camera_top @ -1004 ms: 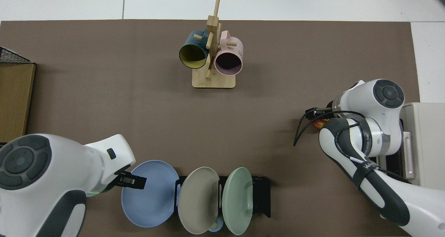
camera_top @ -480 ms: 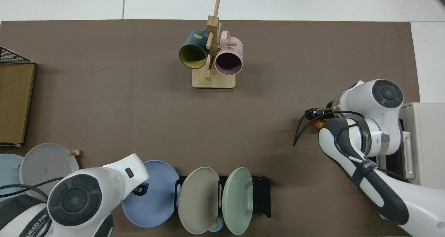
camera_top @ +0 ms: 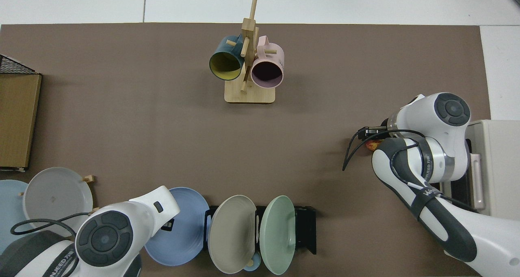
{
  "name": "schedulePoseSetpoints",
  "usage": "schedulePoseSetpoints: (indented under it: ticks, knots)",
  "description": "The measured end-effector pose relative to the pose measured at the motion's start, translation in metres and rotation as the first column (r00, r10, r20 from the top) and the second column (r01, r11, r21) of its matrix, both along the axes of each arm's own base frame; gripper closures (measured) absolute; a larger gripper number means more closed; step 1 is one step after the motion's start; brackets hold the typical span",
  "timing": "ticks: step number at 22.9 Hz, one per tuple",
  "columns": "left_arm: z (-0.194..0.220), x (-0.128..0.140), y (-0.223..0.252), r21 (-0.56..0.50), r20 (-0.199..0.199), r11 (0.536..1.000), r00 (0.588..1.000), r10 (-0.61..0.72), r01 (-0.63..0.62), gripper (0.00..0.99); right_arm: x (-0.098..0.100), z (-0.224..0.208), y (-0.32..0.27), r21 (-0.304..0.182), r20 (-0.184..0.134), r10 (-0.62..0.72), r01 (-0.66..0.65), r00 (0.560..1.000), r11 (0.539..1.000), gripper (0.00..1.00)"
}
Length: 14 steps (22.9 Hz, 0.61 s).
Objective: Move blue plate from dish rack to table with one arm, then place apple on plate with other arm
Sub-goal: 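Lift the blue plate with the left gripper while the right gripper lifts the apple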
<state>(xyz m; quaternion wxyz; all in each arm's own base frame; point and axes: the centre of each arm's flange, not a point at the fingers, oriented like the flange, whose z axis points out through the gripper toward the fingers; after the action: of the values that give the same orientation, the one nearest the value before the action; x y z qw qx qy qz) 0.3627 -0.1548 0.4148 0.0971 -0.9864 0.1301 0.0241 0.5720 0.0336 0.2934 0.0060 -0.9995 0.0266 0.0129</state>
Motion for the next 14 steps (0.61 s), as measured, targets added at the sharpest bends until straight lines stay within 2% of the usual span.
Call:
schedulePoseSetpoints:
  ticks: [4, 7, 8, 11, 14]
  knots:
    - [0.000, -0.001, -0.002, 0.005, 0.001, 1.000, 1.000, -0.005, 0.005, 0.617, 0.001, 0.002, 0.000, 0.000, 0.004, 0.000, 0.000, 1.000, 1.000, 0.26]
    - [0.003, -0.004, -0.009, 0.050, 0.018, 0.998, 0.999, -0.032, 0.031, 0.868, 0.006, 0.008, 0.000, 0.001, 0.018, 0.000, 0.000, 1.000, 1.000, 0.26]
    - [0.006, -0.005, -0.012, 0.065, 0.024, 0.997, 0.999, -0.032, 0.031, 0.916, 0.008, 0.012, 0.000, 0.001, 0.025, 0.000, 0.000, 1.000, 1.000, 0.26]
    - [0.021, -0.004, -0.016, 0.096, 0.049, 0.995, 0.999, -0.023, 0.019, 0.943, 0.012, 0.027, 0.000, 0.002, 0.038, -0.003, 0.003, 0.999, 1.000, 0.26]
    - [0.040, 0.001, -0.017, 0.124, 0.092, 0.992, 0.996, -0.003, -0.009, 0.943, 0.014, 0.048, -0.002, 0.001, 0.047, -0.007, 0.007, 0.999, 1.000, 0.26]
